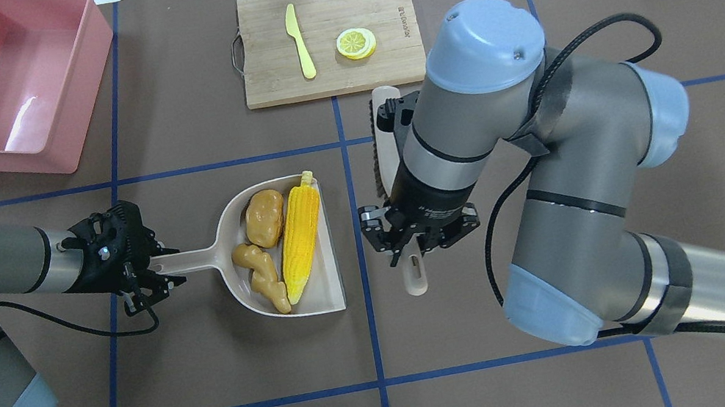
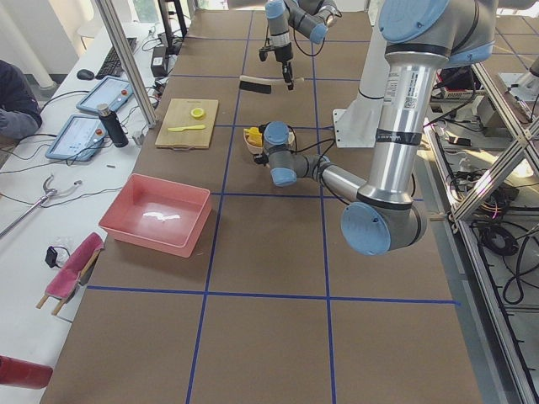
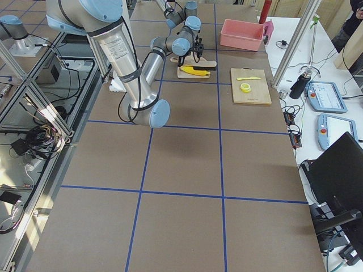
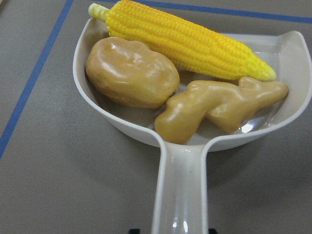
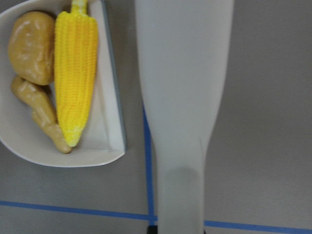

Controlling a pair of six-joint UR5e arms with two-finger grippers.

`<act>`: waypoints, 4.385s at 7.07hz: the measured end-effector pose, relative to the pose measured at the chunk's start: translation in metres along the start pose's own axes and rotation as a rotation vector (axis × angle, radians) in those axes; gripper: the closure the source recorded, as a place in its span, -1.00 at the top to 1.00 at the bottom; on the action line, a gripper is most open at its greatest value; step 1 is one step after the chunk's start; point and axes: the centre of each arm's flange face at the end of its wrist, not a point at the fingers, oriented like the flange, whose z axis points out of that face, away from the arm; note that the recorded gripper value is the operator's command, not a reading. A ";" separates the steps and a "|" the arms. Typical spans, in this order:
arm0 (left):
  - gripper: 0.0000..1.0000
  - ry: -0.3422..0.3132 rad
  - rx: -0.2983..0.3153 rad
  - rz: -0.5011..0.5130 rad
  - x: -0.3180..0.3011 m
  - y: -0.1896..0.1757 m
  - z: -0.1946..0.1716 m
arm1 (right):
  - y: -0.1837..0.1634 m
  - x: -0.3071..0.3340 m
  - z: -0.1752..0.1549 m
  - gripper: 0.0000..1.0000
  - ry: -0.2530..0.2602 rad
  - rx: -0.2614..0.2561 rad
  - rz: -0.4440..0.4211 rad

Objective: Sweep and dump trash into bin
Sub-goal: 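Lift the brush away from the dustpan with the right gripper, then carry the loaded dustpan over the pink bin with left gripper while right returns brush, then tilt the dustpan into the pink bin with left gripper while right lowers brush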

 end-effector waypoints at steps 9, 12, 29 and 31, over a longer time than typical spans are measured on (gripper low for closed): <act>-1.00 -0.031 0.089 0.045 0.009 0.019 -0.042 | -0.046 0.154 -0.014 -1.00 0.352 0.017 -0.051; -1.00 -0.197 0.054 -0.068 -0.032 0.095 -0.153 | -0.037 0.221 -0.014 -1.00 0.399 -0.029 -0.086; -1.00 -0.290 -0.590 -0.621 -0.279 0.153 -0.286 | -0.040 0.467 0.041 -1.00 0.254 -0.178 -0.146; -1.00 -0.302 -0.583 -0.558 -0.277 0.137 -0.299 | -0.045 0.463 0.045 0.06 0.252 -0.182 -0.145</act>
